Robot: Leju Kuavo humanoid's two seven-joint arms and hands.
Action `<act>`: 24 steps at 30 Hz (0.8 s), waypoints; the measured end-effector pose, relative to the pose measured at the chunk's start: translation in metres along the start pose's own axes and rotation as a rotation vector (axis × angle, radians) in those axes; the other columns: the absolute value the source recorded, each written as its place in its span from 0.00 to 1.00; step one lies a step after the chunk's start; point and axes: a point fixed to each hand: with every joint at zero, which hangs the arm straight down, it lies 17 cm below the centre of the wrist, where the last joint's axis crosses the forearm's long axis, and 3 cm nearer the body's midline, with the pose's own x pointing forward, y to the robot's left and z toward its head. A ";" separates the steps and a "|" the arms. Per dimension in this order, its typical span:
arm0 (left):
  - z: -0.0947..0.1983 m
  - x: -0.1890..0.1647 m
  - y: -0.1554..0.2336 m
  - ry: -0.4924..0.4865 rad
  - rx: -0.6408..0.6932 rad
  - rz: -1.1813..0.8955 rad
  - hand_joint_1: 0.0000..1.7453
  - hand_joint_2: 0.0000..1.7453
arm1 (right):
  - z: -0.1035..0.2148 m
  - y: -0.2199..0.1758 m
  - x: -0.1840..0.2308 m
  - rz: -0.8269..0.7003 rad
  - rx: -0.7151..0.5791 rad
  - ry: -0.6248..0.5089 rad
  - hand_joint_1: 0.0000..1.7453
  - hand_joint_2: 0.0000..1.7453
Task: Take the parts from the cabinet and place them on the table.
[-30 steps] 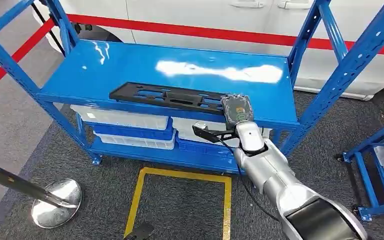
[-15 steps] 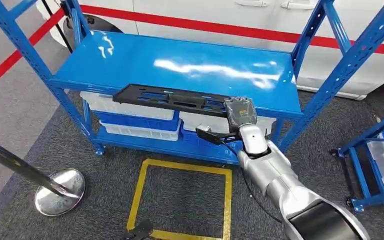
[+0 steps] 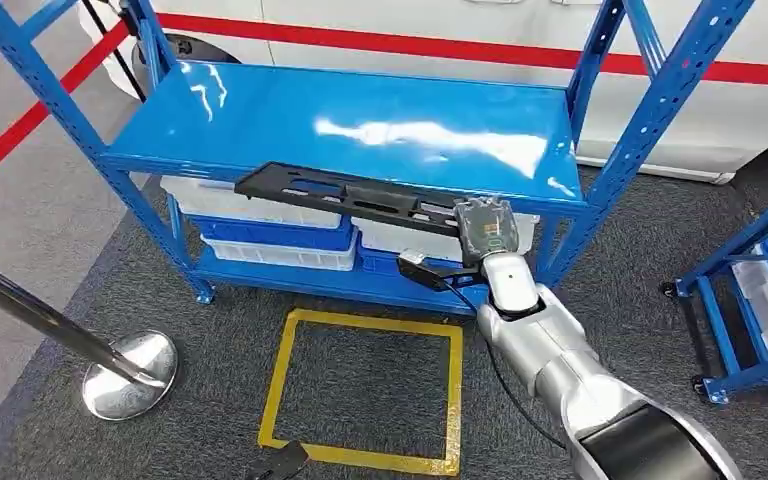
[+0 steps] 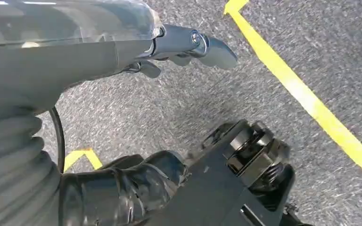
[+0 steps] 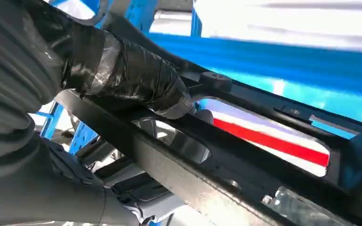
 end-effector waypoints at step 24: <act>0.001 -0.002 0.002 -0.007 0.006 0.008 0.00 1.00 | 0.013 0.013 0.012 -0.051 -0.008 -0.016 1.00 1.00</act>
